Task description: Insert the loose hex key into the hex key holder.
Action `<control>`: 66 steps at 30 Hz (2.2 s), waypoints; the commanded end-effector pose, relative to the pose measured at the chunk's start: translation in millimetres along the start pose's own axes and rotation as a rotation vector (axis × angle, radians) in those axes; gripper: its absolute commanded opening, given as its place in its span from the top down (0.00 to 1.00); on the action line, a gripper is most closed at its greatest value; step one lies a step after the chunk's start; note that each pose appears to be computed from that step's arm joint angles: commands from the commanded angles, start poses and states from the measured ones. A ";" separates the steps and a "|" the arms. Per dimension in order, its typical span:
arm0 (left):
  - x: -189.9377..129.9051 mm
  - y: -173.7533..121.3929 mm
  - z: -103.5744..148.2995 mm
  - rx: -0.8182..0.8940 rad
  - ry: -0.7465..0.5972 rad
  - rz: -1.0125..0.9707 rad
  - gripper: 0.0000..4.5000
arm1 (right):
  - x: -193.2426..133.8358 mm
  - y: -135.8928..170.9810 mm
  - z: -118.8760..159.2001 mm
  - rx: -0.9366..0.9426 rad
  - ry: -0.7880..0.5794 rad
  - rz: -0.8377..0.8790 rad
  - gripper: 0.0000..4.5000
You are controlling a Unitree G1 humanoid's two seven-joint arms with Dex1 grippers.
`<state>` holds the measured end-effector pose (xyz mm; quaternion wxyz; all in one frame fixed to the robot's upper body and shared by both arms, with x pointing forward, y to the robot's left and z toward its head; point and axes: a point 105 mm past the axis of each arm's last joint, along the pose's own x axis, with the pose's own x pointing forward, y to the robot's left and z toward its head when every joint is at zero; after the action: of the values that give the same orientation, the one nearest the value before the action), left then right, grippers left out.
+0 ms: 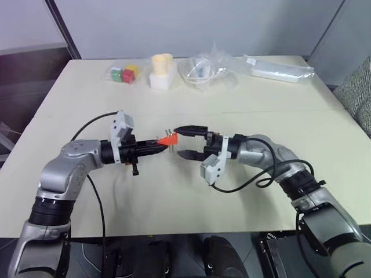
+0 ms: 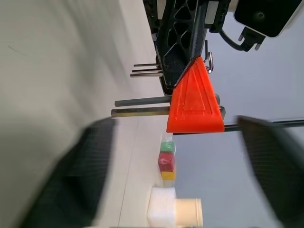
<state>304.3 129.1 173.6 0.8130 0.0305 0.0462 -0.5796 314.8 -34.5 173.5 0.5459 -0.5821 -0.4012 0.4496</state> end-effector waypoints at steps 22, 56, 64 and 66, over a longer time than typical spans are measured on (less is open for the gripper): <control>-0.1 -2.7 6.2 0.119 -0.016 0.022 1.00 | -127.1 -19.0 -104.9 1.516 0.959 -0.191 0.02; -3.4 -5.0 5.6 0.123 -0.020 0.073 1.00 | -126.6 60.4 -122.1 1.678 1.206 0.172 0.82; -6.0 -0.7 8.4 0.132 -0.020 0.083 1.00 | -122.4 62.0 -112.9 1.674 1.177 0.192 1.00; -5.5 -0.3 8.5 0.132 -0.020 0.082 1.00 | -115.6 51.1 -113.2 1.653 1.120 0.147 1.00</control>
<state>301.3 130.9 165.8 0.8327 0.0639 0.0284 -0.5492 391.2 -190.7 126.4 0.8550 -0.1798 0.4104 0.2613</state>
